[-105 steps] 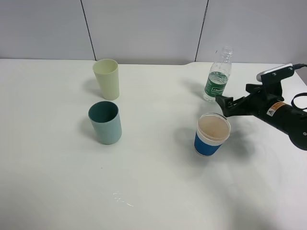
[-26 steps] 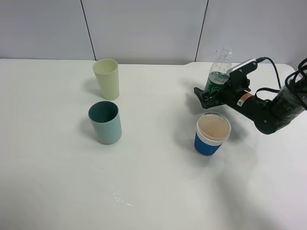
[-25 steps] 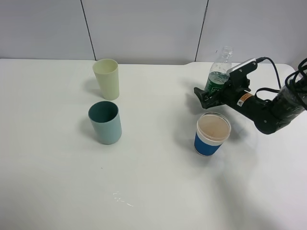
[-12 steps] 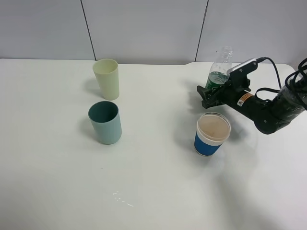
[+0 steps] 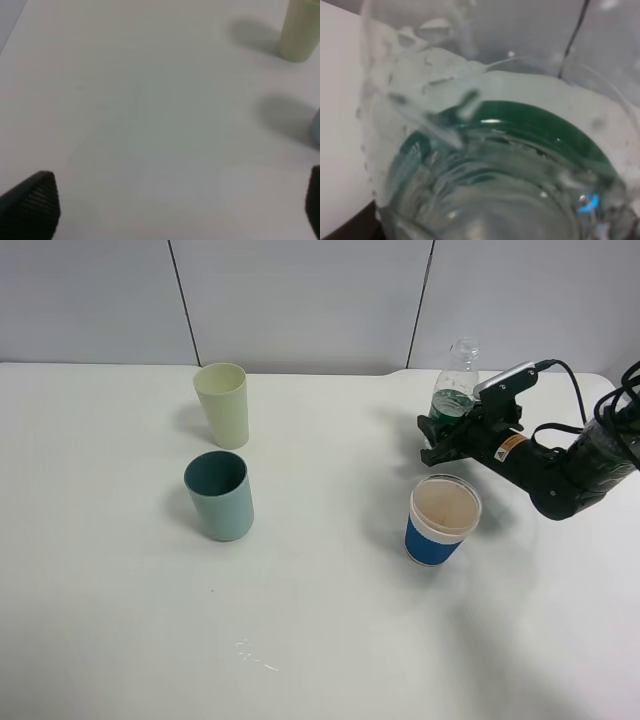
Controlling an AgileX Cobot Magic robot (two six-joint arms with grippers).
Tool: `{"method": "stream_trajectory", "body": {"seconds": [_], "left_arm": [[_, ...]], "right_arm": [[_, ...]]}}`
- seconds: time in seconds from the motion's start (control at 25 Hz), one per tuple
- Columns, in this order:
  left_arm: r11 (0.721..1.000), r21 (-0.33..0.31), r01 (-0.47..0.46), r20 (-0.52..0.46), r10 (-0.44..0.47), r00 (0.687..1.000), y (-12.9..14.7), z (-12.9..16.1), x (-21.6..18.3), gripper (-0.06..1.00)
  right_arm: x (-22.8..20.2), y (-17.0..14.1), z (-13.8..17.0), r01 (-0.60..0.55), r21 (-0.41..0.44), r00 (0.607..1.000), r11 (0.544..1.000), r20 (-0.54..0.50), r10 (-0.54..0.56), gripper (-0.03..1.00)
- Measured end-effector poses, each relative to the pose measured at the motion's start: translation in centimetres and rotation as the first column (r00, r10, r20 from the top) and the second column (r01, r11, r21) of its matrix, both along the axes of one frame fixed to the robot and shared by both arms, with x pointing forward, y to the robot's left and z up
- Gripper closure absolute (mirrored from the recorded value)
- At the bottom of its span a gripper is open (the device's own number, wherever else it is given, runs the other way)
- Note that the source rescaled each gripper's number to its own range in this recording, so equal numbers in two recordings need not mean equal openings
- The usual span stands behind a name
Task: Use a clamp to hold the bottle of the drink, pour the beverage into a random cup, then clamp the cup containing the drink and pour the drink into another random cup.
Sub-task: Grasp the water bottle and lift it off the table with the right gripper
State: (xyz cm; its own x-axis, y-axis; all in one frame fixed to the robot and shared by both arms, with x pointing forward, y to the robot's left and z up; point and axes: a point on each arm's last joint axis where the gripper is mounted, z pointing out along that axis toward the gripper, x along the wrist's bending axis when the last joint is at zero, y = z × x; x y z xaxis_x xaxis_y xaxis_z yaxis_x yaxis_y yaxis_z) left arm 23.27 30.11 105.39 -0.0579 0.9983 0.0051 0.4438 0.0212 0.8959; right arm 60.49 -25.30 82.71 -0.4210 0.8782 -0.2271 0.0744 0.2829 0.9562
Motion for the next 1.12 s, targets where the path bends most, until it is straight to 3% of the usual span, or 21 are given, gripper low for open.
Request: {"method": "stream_trajectory", "body": {"seconds": [1.12], "left_arm": [[1.0,-0.005,-0.003,0.0,0.003,1.0,0.0,0.0,0.0,-0.06]], "right_arm": [[0.21,-0.01,0.72,0.022,0.092,0.999,0.996,-0.032,-0.019,0.95]]}}
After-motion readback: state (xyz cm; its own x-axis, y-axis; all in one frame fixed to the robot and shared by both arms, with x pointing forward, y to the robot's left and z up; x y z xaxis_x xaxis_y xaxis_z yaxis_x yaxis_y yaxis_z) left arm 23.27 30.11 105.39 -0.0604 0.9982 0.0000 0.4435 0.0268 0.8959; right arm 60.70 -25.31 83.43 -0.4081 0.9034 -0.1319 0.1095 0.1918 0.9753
